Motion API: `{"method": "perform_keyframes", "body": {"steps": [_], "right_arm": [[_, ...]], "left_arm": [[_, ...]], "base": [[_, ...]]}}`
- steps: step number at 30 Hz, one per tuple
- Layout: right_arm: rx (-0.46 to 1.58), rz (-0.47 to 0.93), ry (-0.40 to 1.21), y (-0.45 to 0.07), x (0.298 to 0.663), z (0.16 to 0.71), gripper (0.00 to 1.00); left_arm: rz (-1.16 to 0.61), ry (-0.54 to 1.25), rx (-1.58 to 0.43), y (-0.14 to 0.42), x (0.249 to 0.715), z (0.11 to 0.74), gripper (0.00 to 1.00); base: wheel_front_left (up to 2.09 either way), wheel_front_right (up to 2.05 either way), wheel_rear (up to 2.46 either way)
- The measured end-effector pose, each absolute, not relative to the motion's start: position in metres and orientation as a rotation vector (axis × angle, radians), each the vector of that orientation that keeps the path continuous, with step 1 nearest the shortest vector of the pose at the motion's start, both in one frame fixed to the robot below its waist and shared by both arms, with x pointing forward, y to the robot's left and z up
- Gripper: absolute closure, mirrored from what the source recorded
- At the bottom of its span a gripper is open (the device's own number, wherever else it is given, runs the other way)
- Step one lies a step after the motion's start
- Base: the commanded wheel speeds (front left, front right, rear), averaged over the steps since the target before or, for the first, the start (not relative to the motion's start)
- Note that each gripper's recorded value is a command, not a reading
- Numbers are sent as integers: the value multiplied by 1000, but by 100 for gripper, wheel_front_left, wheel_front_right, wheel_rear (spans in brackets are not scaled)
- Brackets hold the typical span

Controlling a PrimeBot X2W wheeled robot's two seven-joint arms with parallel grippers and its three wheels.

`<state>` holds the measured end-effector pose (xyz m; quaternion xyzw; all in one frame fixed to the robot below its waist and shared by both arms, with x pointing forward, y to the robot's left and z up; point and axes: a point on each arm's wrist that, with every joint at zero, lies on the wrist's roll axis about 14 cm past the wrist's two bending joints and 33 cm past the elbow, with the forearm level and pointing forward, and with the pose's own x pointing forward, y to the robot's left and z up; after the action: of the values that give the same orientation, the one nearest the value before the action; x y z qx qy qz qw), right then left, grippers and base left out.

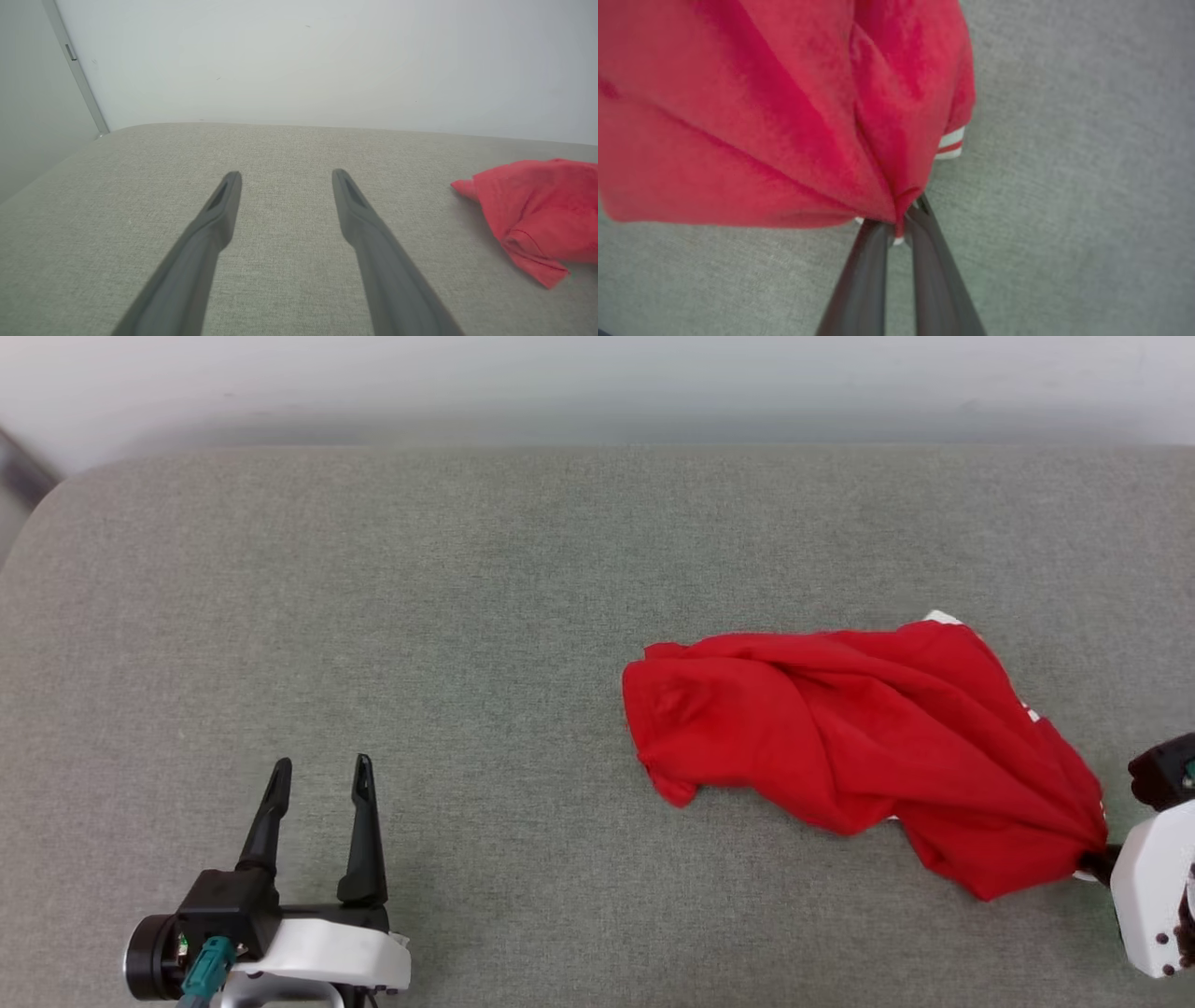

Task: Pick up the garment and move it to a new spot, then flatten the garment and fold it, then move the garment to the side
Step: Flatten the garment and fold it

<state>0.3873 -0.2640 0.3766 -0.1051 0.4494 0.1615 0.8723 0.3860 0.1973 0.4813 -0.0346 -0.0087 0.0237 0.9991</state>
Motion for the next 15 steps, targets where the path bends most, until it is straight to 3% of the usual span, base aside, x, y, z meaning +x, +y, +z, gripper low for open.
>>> {"method": "perform_keyframes", "body": {"steps": [4, 5, 6, 15], "right_arm": [[-167, 317, 940, -260, 377, 366, 100], [-148, 307, 912, -259, 380, 368, 63], [-143, 298, 878, -259, 383, 372, 0], [-115, 205, 324, -269, 428, 481, 0]], "left_arm": [[32, -15, -68, 194, 385, 481, 0], [30, -18, -64, 193, 385, 482, 0], [29, -22, -61, 193, 385, 483, 0], [24, -97, -15, 199, 374, 510, 0]], "base": [[0, 0, 0], [0, 0, 0], [0, 0, 0], [0, 0, 0]]}}
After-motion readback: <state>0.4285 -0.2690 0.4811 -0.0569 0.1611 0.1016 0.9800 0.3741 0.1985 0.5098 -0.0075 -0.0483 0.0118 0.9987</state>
